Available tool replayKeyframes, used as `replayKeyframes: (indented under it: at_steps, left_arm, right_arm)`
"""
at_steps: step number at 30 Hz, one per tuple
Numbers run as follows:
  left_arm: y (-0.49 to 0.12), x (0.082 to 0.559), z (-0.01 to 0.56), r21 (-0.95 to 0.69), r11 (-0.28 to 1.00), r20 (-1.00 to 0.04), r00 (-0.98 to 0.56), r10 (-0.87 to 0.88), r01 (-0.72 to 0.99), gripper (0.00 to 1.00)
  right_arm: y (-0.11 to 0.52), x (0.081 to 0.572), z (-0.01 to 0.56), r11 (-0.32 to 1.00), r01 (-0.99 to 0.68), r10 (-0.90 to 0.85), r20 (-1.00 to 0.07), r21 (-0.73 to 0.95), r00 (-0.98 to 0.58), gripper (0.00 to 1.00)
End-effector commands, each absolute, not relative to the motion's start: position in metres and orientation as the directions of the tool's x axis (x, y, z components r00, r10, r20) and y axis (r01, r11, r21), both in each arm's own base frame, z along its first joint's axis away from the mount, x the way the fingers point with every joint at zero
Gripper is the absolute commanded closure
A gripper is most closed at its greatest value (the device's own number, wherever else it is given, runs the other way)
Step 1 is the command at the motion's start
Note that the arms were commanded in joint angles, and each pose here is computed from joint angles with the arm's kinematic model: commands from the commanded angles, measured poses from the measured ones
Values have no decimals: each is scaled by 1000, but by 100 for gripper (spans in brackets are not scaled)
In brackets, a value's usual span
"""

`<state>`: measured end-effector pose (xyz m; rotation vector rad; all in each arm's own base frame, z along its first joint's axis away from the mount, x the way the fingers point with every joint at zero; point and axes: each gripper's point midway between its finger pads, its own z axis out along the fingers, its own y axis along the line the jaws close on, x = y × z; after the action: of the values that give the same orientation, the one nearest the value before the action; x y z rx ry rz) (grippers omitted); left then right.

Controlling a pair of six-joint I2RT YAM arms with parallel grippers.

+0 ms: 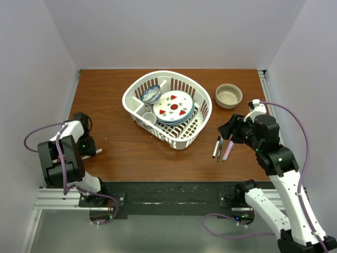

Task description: Insert the pens into the pen caps

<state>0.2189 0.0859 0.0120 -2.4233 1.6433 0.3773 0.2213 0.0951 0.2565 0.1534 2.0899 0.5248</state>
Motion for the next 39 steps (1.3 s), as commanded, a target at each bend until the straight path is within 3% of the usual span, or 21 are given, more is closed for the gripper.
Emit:
replayKeyframes:
  at_steps: [1,3,8,14,18,23,27,31,34,39]
  left_arm:
    - [94,232,0,-58,-350,-317,350,-882,-935,83]
    - [93,233,-2,-55,-310,-308,312,-899,-949,100]
    - [90,246,3,-83,-175,-288,192,-938,-981,100]
    - [87,275,48,-207,98,-353,-19,-935,-973,100]
    - [63,307,91,-342,357,-430,-193,-882,-869,100]
    - [23,329,144,-470,535,-503,-285,-816,-702,100]
    - [-27,348,182,-606,670,-556,-373,-742,-429,100]
    - [-108,337,235,-784,618,-559,-497,-663,58,100]
    - [-140,326,269,-791,563,-595,-515,-617,239,100]
    - [-180,302,302,-787,470,-616,-547,-567,400,100]
  right_arm:
    - [99,227,281,893,-151,303,-814,424,-495,41]
    - [103,226,281,885,-164,303,-808,435,-505,41]
    - [118,223,280,851,-233,295,-797,470,-527,40]
    - [140,221,291,789,-337,275,-786,514,-554,39]
    - [160,225,297,720,-419,256,-772,554,-583,37]
    - [186,239,308,639,-494,239,-763,590,-601,37]
    - [223,245,319,594,-573,178,-787,565,-591,36]
    - [275,240,318,539,-629,117,-789,561,-604,36]
    - [302,246,319,477,-655,145,-788,586,-599,36]
    - [338,253,333,395,-712,185,-809,581,-557,34]
